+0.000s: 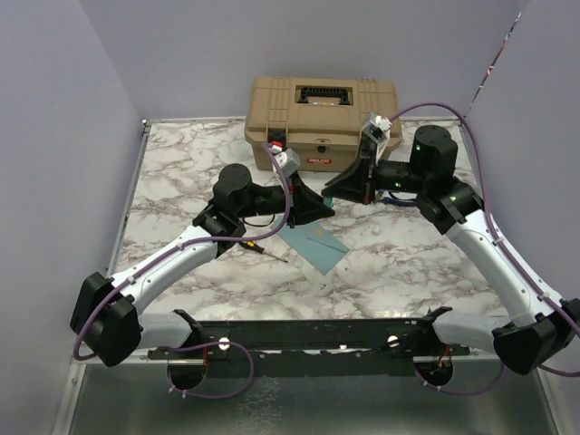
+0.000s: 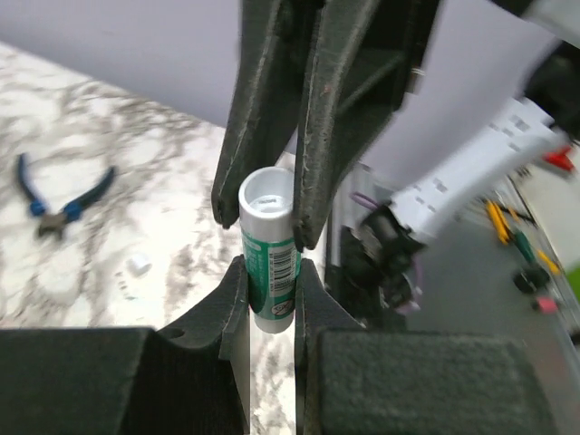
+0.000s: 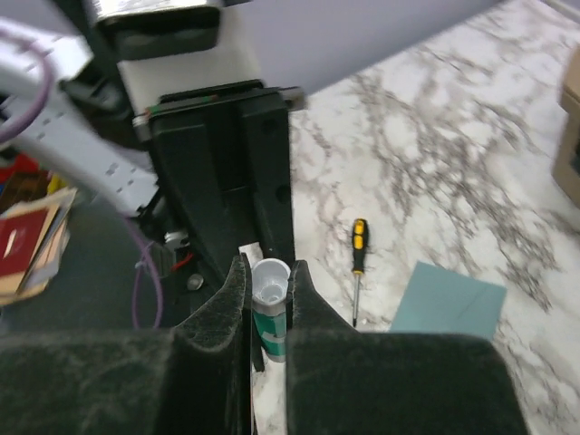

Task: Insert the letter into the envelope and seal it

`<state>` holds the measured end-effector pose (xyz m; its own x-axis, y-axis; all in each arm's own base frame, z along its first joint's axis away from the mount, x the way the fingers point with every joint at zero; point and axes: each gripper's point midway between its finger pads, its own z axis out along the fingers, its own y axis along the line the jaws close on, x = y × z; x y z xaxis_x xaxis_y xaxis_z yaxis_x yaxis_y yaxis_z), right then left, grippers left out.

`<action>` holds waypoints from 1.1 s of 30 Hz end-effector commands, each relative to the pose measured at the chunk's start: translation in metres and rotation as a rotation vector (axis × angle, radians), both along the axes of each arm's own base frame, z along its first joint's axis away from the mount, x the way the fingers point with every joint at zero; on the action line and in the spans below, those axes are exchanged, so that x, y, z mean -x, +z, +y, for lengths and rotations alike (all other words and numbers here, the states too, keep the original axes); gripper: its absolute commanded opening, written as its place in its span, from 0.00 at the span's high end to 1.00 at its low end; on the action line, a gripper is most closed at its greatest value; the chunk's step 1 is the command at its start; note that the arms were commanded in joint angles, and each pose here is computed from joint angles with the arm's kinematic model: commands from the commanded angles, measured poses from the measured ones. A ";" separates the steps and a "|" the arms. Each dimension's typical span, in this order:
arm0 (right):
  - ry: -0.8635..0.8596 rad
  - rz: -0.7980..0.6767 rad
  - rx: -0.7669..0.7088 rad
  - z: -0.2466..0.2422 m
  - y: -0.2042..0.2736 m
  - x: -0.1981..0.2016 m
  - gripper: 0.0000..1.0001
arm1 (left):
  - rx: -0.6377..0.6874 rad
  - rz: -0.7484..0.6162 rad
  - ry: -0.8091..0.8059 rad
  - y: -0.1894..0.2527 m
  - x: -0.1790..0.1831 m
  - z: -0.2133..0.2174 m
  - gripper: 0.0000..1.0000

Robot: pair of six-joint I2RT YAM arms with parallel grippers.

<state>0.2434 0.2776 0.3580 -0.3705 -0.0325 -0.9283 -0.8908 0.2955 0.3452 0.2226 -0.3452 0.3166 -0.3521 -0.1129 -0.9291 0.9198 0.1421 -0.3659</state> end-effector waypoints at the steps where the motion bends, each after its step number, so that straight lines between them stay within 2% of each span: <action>1: 0.611 -0.215 -0.138 -0.001 0.024 0.110 1.00 | 0.024 -0.156 -0.272 0.025 0.049 0.000 1.00; 5: 0.528 -0.201 -0.141 0.003 0.024 0.097 1.00 | 0.029 -0.190 -0.288 0.029 0.053 0.001 1.00; 10: 0.342 -0.121 -0.107 0.012 0.020 0.063 1.00 | 0.036 -0.138 -0.181 0.032 0.031 -0.005 1.00; 15: 0.160 -0.077 -0.070 0.013 0.012 0.031 1.00 | 0.039 -0.114 -0.165 0.027 0.027 -0.007 1.00; 18: 0.067 -0.031 -0.048 0.013 0.010 0.014 0.89 | 0.037 -0.097 -0.136 0.025 0.022 -0.006 1.00; 21: 0.011 -0.017 -0.040 0.011 0.003 0.004 0.99 | 0.042 -0.073 -0.079 0.024 0.013 -0.005 1.00; 23: 0.005 -0.010 -0.044 0.012 -0.002 0.003 1.00 | 0.052 -0.038 -0.011 0.026 0.002 -0.003 1.00; 27: -0.037 0.015 -0.056 0.012 -0.007 -0.003 1.00 | 0.075 0.033 0.046 0.028 -0.008 -0.002 0.69; 29: -0.059 0.018 -0.066 0.010 -0.006 -0.005 1.00 | 0.085 0.048 0.058 0.028 -0.009 0.000 0.48; 31: -0.061 0.005 -0.068 0.009 -0.005 -0.004 1.00 | 0.092 0.050 0.070 0.028 -0.010 0.002 0.43; 33: -0.051 -0.006 -0.063 0.009 -0.006 -0.003 1.00 | 0.087 0.045 0.080 0.024 -0.013 0.006 0.44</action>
